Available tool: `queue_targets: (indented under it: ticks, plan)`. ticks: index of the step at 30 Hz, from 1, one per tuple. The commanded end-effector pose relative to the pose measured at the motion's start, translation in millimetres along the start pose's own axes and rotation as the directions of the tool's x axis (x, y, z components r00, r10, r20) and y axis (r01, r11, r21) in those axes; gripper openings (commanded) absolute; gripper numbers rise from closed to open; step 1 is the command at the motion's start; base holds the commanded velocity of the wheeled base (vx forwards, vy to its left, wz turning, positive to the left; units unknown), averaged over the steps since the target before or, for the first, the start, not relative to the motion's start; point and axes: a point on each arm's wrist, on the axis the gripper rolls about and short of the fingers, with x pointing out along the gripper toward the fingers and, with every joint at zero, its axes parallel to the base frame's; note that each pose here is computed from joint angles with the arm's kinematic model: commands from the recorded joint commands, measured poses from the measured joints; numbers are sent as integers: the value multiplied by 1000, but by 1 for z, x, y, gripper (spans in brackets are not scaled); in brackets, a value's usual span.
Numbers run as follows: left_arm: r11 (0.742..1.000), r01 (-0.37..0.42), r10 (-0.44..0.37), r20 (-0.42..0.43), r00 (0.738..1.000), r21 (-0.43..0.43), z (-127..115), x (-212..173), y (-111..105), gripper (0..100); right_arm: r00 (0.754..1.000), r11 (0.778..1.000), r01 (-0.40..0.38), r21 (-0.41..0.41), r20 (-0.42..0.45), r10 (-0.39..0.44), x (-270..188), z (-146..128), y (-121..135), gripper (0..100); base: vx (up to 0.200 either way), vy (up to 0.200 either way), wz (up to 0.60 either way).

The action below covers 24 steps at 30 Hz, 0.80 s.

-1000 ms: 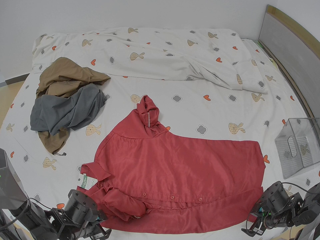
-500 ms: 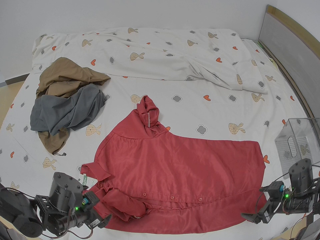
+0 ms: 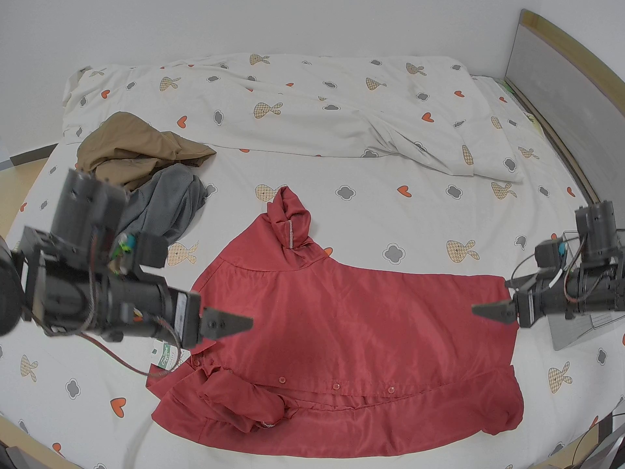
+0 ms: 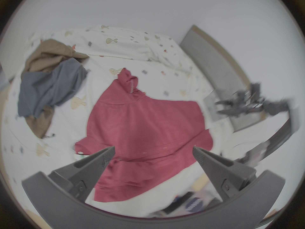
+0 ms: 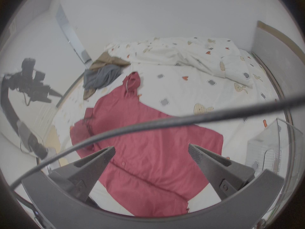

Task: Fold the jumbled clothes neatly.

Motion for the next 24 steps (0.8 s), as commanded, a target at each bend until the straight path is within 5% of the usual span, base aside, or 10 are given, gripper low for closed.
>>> queue_targets:
  ticks: [1, 5, 9, 14, 17, 20, 24]
  plan:
    - [953, 234, -198, 188, 962, -193, 42, -93, 2, 100, 999, 990, -8, 144, 39, 3, 24, 43, -42, 100, 0, 0, 0]
    - [957, 276, -246, 252, 936, -90, 34, -122, -8, 100, 990, 981, 129, 146, 30, -135, 36, 44, -48, 100, 0, 0, 0]
    - [962, 227, -170, 316, 933, -153, 41, -123, -6, 100, 946, 950, 287, 124, 117, -301, 44, 54, -48, 100, 0, 0, 0]
    - [985, 114, -58, 372, 926, -130, 45, -90, 13, 100, 934, 961, 252, 114, 231, -272, 53, 57, -33, 100, 0, 0, 0]
    - [994, 87, -47, 439, 897, -72, 44, -75, 25, 100, 954, 974, 172, 144, 221, -201, 58, 45, -19, 100, 0, 0, 0]
    - [974, 201, -138, 427, 894, -106, 45, -70, 25, 100, 973, 976, 121, 182, 173, -153, 70, 36, -35, 100, 0, 0, 0]
    - [937, 323, -247, 407, 879, -130, 47, -72, 29, 100, 977, 953, 186, 239, 61, -205, 102, 14, -79, 100, 0, 0, 0]
